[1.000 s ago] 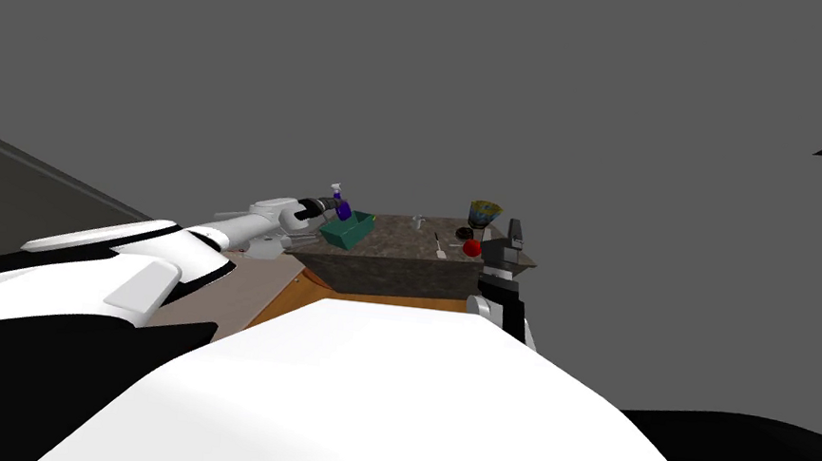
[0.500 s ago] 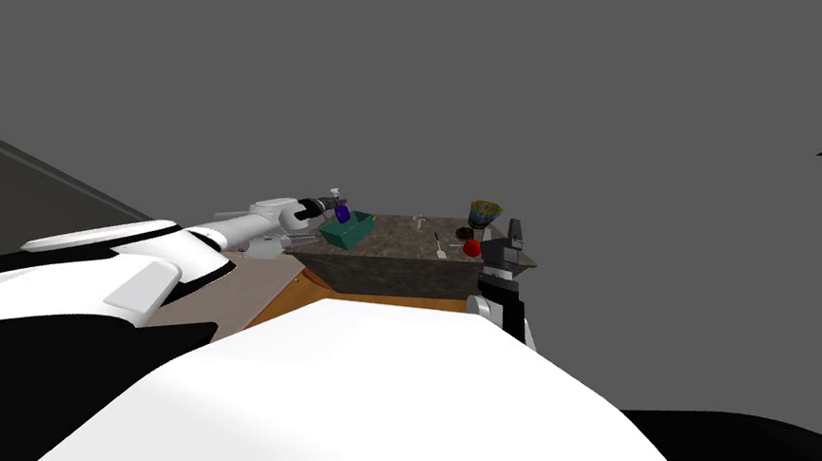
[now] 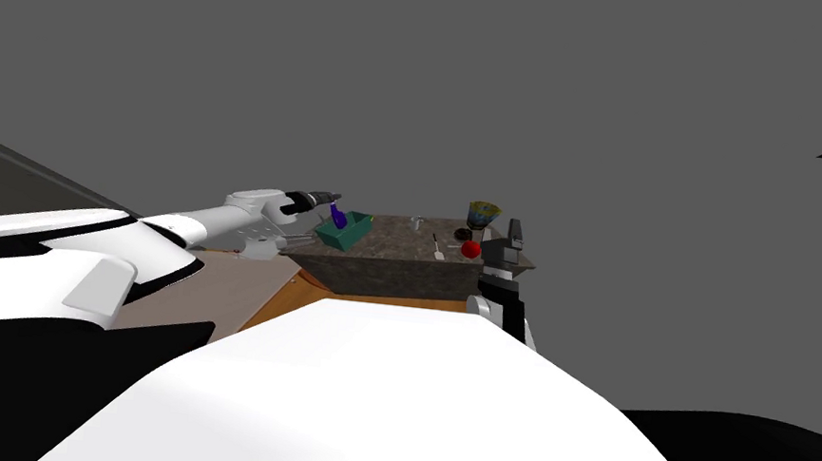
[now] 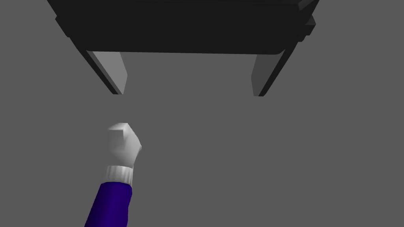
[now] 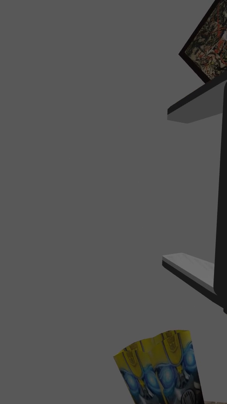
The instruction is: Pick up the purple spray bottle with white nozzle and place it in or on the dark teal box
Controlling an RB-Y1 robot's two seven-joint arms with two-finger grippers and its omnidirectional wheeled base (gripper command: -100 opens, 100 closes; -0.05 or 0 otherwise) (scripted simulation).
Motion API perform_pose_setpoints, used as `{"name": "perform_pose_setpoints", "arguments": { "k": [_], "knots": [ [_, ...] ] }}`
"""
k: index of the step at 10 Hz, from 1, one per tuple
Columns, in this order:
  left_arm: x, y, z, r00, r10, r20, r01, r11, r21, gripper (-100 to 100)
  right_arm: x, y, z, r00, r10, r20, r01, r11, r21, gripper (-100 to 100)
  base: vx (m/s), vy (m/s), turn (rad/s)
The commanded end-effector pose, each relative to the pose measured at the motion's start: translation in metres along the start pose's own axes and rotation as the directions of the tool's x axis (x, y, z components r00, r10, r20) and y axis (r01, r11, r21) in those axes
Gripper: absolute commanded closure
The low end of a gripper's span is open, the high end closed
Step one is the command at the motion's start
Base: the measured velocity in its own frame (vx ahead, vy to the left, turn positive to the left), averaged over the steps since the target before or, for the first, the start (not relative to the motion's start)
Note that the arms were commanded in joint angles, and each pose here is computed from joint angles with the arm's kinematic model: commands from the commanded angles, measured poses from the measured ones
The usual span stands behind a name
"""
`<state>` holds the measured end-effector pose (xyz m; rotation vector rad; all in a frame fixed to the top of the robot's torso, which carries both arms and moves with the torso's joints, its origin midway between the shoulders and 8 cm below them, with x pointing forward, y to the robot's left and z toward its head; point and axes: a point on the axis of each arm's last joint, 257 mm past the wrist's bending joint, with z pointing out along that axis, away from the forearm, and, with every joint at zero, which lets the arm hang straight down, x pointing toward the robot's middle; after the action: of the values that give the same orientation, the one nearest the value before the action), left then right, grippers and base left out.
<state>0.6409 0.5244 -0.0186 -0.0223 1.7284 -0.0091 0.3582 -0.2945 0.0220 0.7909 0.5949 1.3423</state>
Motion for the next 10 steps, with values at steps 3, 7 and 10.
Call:
{"name": "perform_pose_setpoints", "arguments": {
  "k": [3,7,10],
  "knots": [
    [-0.0213,0.0108,-0.0144,1.0,-0.003,-0.003,0.003,1.0,-0.003,-100,0.0,0.0,0.0,1.0,0.0,0.0,0.0,1.0,0.0,0,0.028,-0.04,-0.003],
    [-0.0184,0.0087,-0.0116,1.0,-0.003,-0.003,0.003,1.0,-0.002,0,0.0,0.0,0.0,1.0,0.0,0.0,0.0,1.0,0.0,0,0.002,-0.004,0.001],
    [-0.0184,0.0087,-0.0116,1.0,-0.003,-0.003,0.003,1.0,-0.002,0,0.0,0.0,0.0,1.0,0.0,0.0,0.0,1.0,0.0,0,0.0,0.0,0.0]
  ]
}}
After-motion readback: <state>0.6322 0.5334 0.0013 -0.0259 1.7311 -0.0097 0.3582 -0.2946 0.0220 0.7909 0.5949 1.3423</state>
